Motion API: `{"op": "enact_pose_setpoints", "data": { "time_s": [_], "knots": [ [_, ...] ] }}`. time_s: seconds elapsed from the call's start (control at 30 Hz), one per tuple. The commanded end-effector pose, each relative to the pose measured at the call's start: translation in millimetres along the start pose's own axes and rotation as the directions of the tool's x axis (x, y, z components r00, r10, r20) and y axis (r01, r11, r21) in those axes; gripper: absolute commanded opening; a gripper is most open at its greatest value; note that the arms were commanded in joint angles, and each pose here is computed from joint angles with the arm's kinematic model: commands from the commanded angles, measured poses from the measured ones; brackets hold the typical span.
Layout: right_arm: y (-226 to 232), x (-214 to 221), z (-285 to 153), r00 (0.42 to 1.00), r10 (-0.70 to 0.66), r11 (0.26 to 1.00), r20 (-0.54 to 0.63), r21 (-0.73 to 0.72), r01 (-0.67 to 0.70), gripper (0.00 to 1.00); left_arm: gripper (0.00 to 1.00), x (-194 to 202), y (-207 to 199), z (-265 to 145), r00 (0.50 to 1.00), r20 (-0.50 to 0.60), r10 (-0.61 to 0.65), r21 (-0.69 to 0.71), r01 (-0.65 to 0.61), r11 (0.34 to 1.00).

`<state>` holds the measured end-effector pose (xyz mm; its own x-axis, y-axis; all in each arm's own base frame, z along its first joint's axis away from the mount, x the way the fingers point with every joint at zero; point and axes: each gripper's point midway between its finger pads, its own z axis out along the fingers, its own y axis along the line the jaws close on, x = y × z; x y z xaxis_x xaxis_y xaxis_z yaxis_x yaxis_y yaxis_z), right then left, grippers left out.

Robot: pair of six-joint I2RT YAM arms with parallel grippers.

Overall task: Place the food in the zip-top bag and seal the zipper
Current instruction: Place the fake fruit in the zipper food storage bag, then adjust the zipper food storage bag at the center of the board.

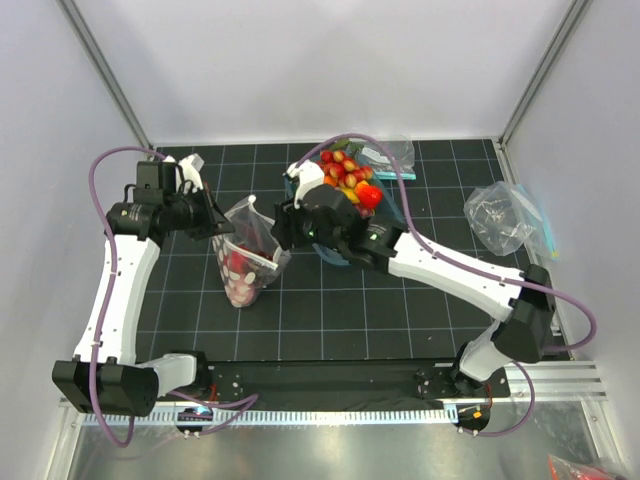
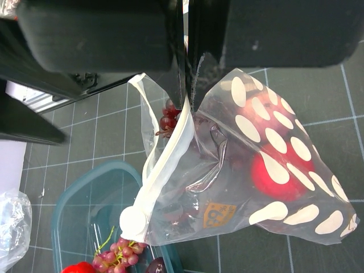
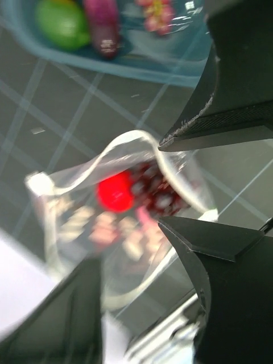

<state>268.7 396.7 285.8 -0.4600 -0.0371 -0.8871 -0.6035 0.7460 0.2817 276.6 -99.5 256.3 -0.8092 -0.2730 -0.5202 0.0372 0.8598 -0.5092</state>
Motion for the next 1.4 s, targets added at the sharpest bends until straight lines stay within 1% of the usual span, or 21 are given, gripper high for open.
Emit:
{"op": "enact_pose_setpoints", "data": {
  "time_s": [0.0, 0.1, 0.23, 0.37, 0.47, 0.67, 0.7, 0.73, 0.9, 1.03, 1.1, 1.2, 1.23, 1.3, 1.37],
  "knots": [
    [-20, 22, 11, 0.994, -0.005, 0.996, -0.112, 0.090, 0.015, 0.56, 0.00, -5, -13, -12, 0.998, 0.046, 0.047, 0.051, -0.049, 0.997],
    [-18, 30, 20, 0.989, 0.007, 0.998, -0.144, 0.070, 0.003, 0.55, 0.00, -4, -14, -10, 0.998, 0.041, 0.048, 0.057, -0.050, 0.997],
    [-27, 42, 38, 0.984, 0.040, 0.996, -0.175, 0.086, -0.025, 0.53, 0.00, -3, -16, -11, 0.998, 0.039, 0.052, 0.063, -0.054, 0.997],
    [-36, 45, 49, 0.981, 0.094, 0.992, -0.171, 0.102, -0.077, 0.47, 0.00, -2, -17, -11, 0.998, 0.036, 0.059, 0.065, -0.061, 0.996],
    [-38, 46, 54, 0.980, 0.122, 0.991, -0.160, 0.081, -0.110, 0.45, 0.00, -2, -17, -9, 0.998, 0.033, 0.059, 0.065, -0.061, 0.996],
    [-36, 54, 62, 0.970, 0.159, 0.987, -0.185, 0.016, -0.158, 0.43, 0.00, -1, -18, -9, 0.998, 0.029, 0.062, 0.066, -0.064, 0.996],
    [-40, 56, 65, 0.968, 0.169, 0.986, -0.185, 0.026, -0.167, 0.43, 0.00, -1, -18, -9, 0.998, 0.030, 0.061, 0.065, -0.063, 0.996],
    [-36, 59, 66, 0.963, 0.176, 0.984, -0.206, -0.003, -0.180, 0.43, 0.00, -1, -17, -8, 0.998, 0.029, 0.062, 0.063, -0.063, 0.996],
    [-40, 65, 72, 0.955, 0.191, 0.981, -0.226, 0.005, -0.195, 0.42, 0.00, -2, -17, -9, 0.998, 0.030, 0.063, 0.058, -0.065, 0.996],
    [-46, 76, 77, 0.943, 0.201, 0.979, -0.264, 0.029, -0.200, 0.42, 0.00, -2, -17, -10, 0.997, 0.034, 0.064, 0.056, -0.066, 0.996],
    [-44, 81, 77, 0.938, 0.199, 0.979, -0.285, 0.018, -0.203, 0.40, 0.00, -2, -16, -10, 0.997, 0.034, 0.065, 0.053, -0.067, 0.996],
    [-43, 86, 78, 0.935, 0.197, 0.979, -0.296, 0.007, -0.205, 0.31, 0.00, -2, -16, -10, 0.997, 0.033, 0.064, 0.051, -0.066, 0.997],
    [-43, 86, 77, 0.935, 0.194, 0.979, -0.298, 0.007, -0.202, 0.16, 0.00, -3, -16, -9, 0.997, 0.034, 0.065, 0.053, -0.067, 0.996],
    [-40, 79, 72, 0.941, 0.182, 0.981, -0.285, -0.011, -0.193, 0.01, 0.00, -3, -16, -9, 0.997, 0.033, 0.065, 0.050, -0.067, 0.996],
    [-36, 64, 59, 0.952, 0.179, 0.981, -0.248, -0.023, -0.191, 0.01, 0.00, -3, -15, -7, 0.997, 0.029, 0.065, 0.047, -0.066, 0.997]
  ]
}}
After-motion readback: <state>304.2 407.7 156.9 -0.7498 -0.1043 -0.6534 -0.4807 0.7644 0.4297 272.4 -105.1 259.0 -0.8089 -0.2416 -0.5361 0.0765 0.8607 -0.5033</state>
